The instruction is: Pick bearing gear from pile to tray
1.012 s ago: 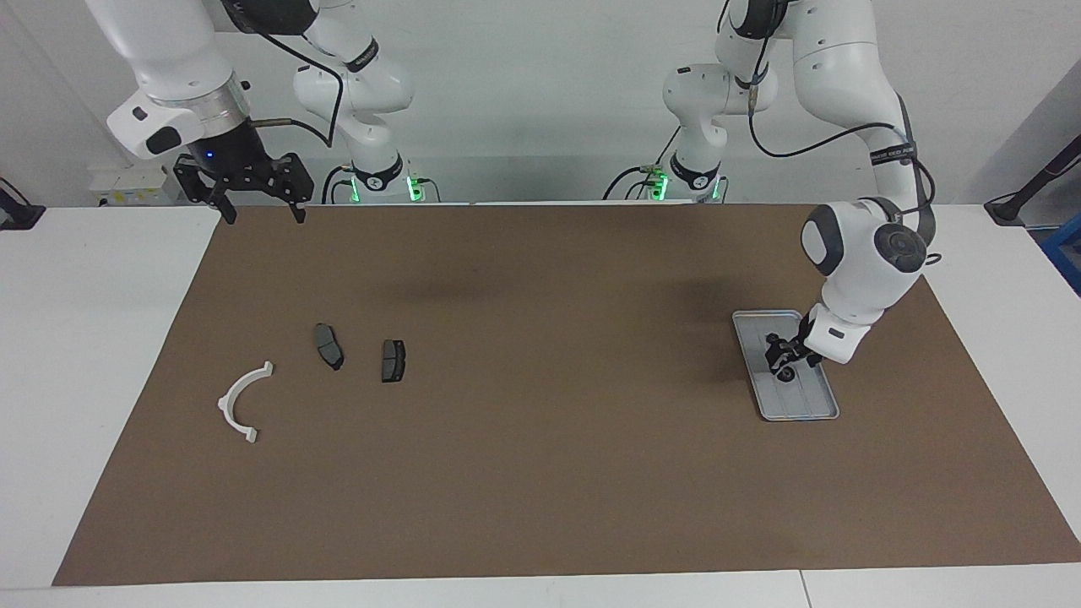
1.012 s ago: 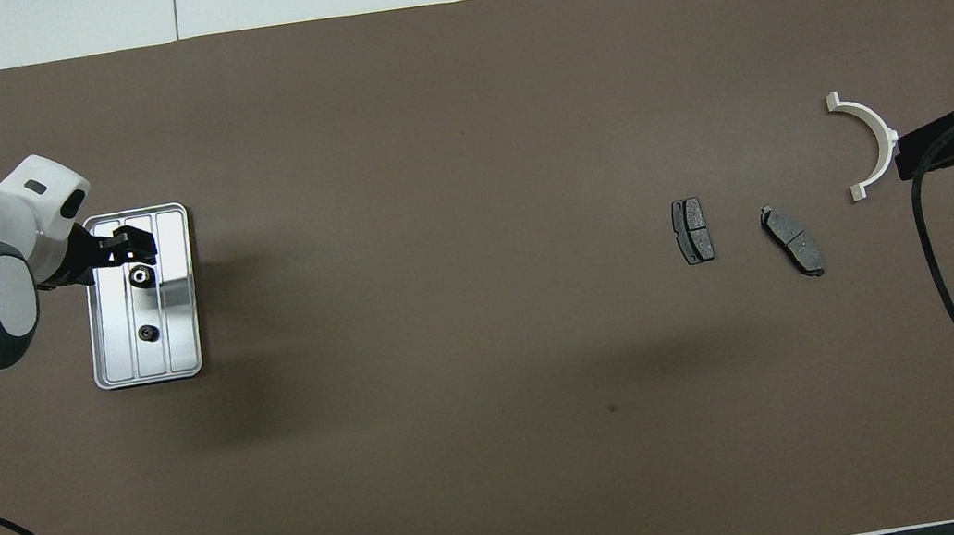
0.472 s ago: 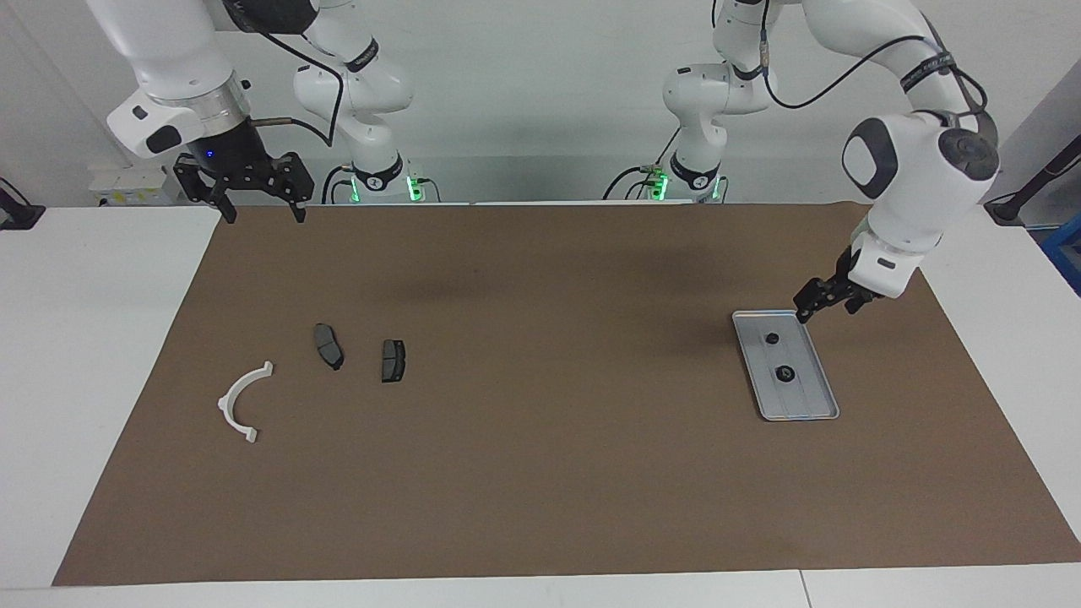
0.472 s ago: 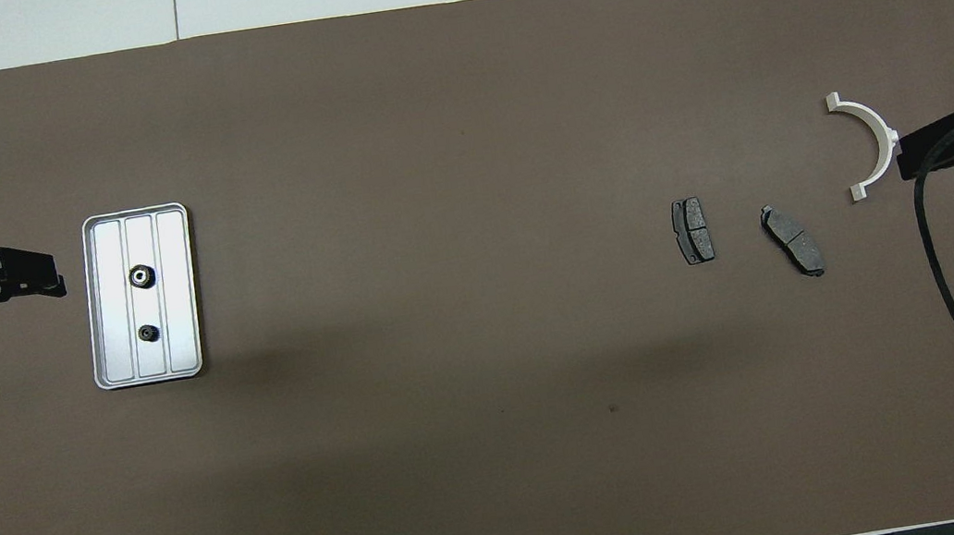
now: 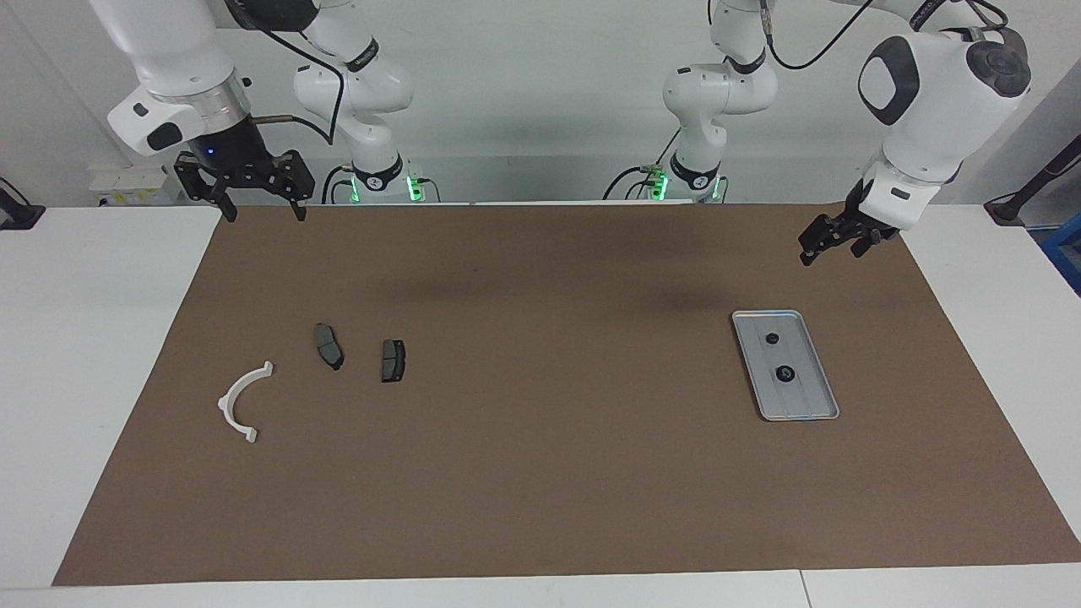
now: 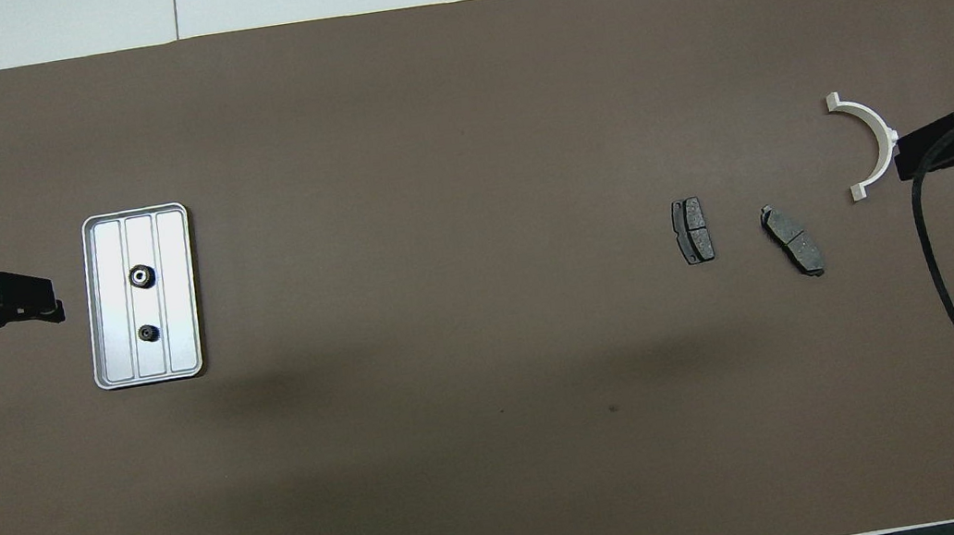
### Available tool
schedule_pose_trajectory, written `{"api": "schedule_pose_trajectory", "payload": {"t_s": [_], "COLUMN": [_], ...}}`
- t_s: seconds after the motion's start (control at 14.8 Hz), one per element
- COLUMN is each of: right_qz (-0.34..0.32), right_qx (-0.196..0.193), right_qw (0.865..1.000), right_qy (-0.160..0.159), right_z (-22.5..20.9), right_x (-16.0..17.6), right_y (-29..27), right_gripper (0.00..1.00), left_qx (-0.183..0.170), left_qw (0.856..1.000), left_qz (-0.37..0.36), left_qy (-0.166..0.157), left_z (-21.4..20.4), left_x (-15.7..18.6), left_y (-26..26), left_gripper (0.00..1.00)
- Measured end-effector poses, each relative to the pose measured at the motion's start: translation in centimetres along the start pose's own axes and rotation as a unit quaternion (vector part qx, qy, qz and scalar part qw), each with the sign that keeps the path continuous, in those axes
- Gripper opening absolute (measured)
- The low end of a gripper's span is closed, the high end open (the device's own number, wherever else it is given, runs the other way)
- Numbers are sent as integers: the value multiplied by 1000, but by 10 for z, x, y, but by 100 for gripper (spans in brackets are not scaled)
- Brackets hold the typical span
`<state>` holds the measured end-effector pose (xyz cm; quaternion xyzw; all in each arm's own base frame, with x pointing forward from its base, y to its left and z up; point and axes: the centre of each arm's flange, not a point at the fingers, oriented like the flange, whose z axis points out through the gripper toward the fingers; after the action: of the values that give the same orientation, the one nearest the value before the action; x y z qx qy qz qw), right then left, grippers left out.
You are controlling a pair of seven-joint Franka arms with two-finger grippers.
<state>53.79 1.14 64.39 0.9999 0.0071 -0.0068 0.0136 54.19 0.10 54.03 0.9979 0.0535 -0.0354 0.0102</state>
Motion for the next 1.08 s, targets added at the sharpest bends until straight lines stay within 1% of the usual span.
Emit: {"api": "schedule_pose_trajectory", "payload": {"t_s": [0.27, 0.54, 0.88, 1.08], "right_qz": [-1, -1, -1, -1], "right_qx": [0, 0, 0, 0], "right_qw": [1000, 1000, 1000, 1000], "right_qy": [0, 3, 5, 6], "right_z": [0, -3, -6, -6], "right_x": [0, -2, -3, -3], "right_y": [-1, -1, -1, -1], "right_gripper": [100, 100, 100, 100], "left_qx": [0, 0, 1, 1], "left_qw": [1000, 1000, 1000, 1000], "left_qz": [3, 5, 3, 2], "left_qy": [8, 8, -1, -6], "left_z": [-1, -3, -14, -29], "left_x": [1, 1, -2, -5], "left_y": [4, 5, -1, -3], "left_gripper": [100, 100, 100, 100]}}
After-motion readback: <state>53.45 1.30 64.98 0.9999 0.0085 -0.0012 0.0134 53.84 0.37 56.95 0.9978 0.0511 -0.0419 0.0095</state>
